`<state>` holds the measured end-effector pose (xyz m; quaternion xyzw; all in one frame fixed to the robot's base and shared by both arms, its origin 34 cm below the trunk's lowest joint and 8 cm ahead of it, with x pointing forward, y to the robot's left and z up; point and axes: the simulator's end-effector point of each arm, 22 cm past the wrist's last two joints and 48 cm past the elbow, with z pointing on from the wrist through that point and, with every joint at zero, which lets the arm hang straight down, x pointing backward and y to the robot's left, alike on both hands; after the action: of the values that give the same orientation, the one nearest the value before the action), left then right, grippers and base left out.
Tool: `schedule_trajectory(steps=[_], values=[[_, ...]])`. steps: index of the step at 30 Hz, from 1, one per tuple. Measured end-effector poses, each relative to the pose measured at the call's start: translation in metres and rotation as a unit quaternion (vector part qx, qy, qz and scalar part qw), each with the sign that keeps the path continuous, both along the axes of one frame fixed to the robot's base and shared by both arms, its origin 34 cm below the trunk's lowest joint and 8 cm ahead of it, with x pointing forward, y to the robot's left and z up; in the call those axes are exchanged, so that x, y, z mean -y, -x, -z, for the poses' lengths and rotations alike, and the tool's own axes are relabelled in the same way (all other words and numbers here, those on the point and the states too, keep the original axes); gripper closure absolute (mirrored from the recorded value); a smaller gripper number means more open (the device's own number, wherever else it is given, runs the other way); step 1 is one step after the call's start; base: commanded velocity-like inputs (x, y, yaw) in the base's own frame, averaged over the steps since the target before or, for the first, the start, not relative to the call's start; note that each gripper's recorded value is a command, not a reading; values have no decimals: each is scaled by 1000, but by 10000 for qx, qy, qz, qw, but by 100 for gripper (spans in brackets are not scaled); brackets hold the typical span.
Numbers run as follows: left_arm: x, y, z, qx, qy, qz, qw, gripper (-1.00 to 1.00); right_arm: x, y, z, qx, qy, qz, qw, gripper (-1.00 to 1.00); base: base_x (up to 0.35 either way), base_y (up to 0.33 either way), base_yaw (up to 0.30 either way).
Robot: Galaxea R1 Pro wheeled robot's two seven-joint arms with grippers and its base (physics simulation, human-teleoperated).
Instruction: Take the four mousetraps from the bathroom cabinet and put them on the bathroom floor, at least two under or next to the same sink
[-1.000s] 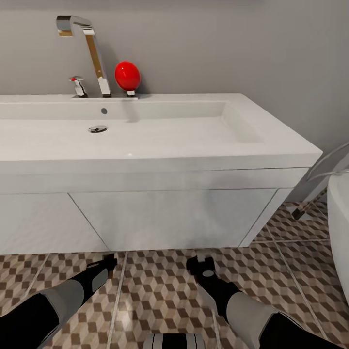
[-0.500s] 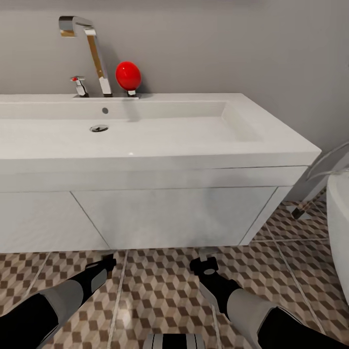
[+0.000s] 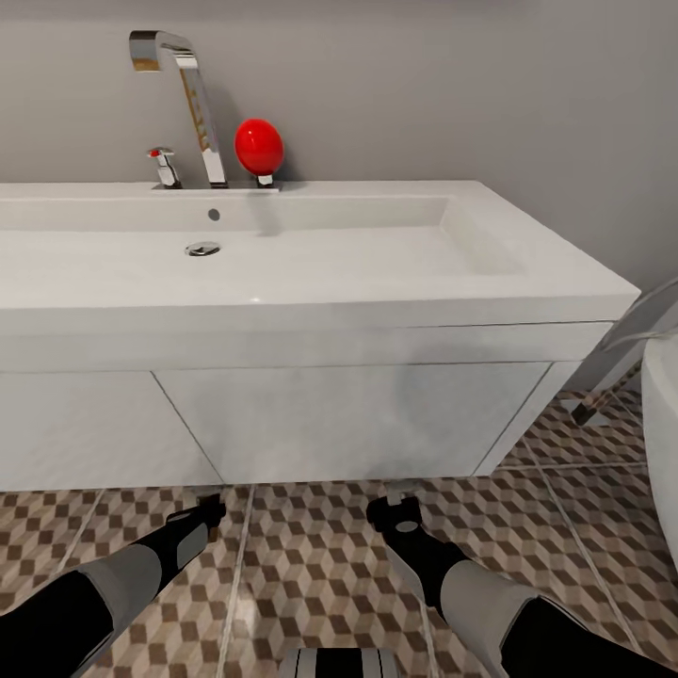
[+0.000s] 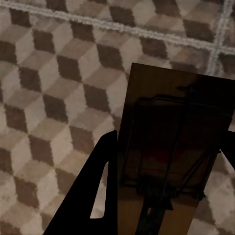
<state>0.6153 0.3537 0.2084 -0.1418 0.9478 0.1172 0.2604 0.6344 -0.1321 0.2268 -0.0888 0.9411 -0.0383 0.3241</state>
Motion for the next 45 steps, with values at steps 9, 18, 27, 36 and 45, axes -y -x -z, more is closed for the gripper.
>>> schedule_trajectory(steps=[9, 18, 27, 36, 45], values=[[0, -1, -2, 17, 5, -5, 10000, 100, 9, 4, 0, 239, -20, 114, 9996, 100, 89, 28, 42], [1, 16, 8, -129, 45, 5, 9999, 100, 6, 8, 3, 163, -8, 61, 9998, 100, 65, 26, 0], [-7, 45, 21, -360, -24, -15, 9993, 100, -3, 9, 2, 198, -63, -26, 9998, 100, 0, 0, 0], [-8, 46, 21, -364, -33, -13, 9993, 100, -3, 7, -1, 177, -229, 246, 9993, 100, 0, 0, 83], [-9, 46, 21, -361, -38, -18, 9993, 100, -3, 7, 0, 182, -212, 197, 9994, 100, 0, 0, 31]])
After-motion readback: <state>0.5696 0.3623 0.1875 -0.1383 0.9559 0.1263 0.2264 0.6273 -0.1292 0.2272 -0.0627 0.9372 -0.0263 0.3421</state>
